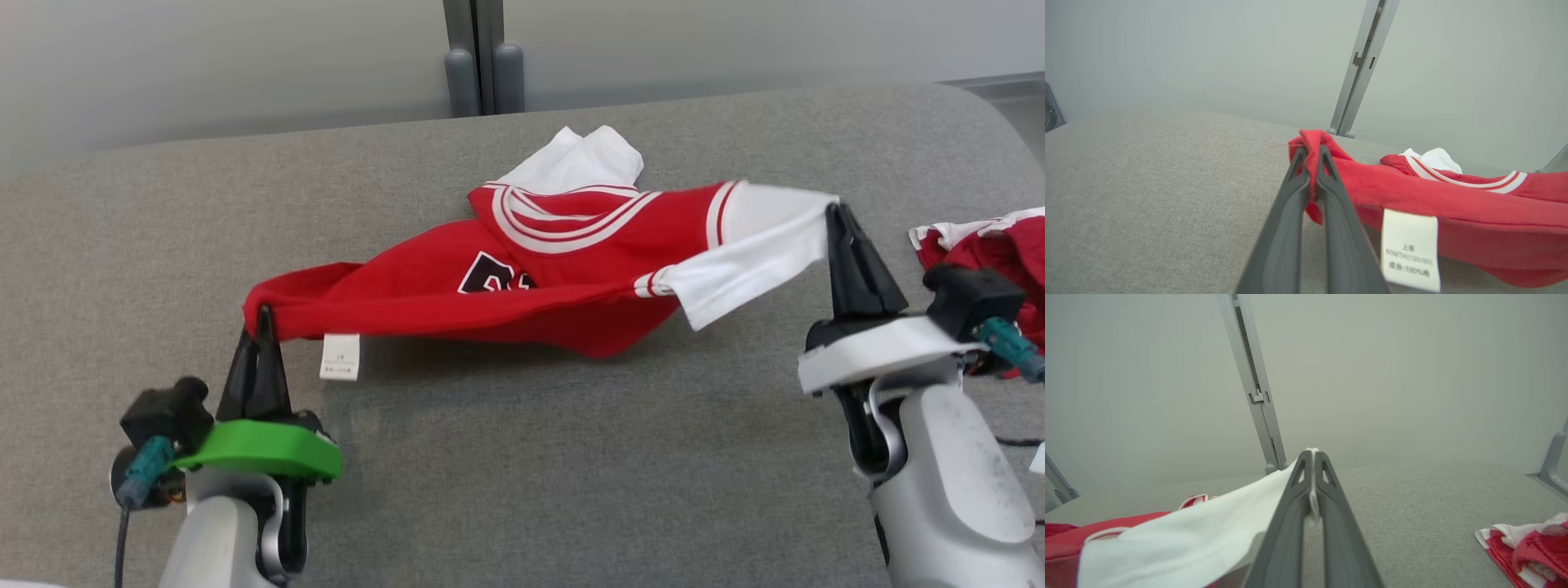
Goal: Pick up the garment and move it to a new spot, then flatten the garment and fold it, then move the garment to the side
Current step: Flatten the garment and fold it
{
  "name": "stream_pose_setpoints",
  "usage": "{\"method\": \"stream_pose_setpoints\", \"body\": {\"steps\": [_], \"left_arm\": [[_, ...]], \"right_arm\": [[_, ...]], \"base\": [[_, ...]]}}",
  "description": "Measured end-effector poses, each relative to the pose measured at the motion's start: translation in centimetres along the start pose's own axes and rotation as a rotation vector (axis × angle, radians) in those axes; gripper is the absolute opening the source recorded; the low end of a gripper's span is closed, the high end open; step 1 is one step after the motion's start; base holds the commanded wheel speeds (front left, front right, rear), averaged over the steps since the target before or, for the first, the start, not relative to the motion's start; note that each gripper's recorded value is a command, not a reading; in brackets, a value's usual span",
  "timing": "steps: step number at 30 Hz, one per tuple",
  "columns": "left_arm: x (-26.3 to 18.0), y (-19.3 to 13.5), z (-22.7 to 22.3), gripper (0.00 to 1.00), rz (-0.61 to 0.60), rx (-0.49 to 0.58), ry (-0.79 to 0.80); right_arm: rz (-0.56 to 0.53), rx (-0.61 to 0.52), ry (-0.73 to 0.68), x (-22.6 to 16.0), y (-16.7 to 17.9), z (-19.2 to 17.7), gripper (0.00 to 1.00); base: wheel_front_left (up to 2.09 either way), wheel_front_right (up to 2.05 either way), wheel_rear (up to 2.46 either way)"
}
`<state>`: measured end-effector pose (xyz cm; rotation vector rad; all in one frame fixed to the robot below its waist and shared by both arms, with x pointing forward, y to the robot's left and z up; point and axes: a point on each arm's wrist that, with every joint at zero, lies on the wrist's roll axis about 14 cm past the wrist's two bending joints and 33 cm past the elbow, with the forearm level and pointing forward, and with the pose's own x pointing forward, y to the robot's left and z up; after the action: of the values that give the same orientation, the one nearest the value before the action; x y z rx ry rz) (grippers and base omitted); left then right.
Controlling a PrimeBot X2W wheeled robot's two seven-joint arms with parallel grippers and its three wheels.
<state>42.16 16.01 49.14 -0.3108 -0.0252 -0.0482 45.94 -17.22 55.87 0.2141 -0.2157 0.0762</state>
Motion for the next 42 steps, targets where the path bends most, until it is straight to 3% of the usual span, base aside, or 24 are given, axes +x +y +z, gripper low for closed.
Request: {"method": "stream_pose_setpoints", "body": {"steps": [7, 13, 18, 22, 31, 42], "left_arm": [[3.9, -5.5, 10.5, 0.0, -0.195, 0.033, -0.25], [4.8, -10.8, 20.7, 0.0, -0.364, 0.141, -0.427], [5.5, -12.5, 25.2, 0.0, -0.403, 0.166, -0.482], [7.6, -12.1, 26.1, 0.0, -0.379, 0.188, -0.474], [16.0, -8.3, 22.1, 0.0, -0.247, 0.136, -0.367], [23.6, -5.0, 21.1, 0.0, -0.14, 0.115, -0.494]], "right_arm": [[0.066, 0.053, -0.333, 3.1, 1.0, 12.7, 0.0], [0.153, 0.072, -0.547, 3.5, 2.4, 23.8, 0.0], [0.177, 0.012, -0.612, 4.2, 2.6, 28.5, 0.0], [0.169, -0.067, -0.596, 6.3, 2.3, 28.9, 0.0], [0.12, -0.174, -0.508, 14.3, 1.1, 24.4, 0.0], [0.07, -0.219, -0.508, 21.7, -0.6, 20.4, 0.0]], "base": [[0.0, 0.0, 0.0], [0.0, 0.0, 0.0], [0.0, 0.0, 0.0], [0.0, 0.0, 0.0], [0.0, 0.0, 0.0], [0.0, 0.0, 0.0]]}}
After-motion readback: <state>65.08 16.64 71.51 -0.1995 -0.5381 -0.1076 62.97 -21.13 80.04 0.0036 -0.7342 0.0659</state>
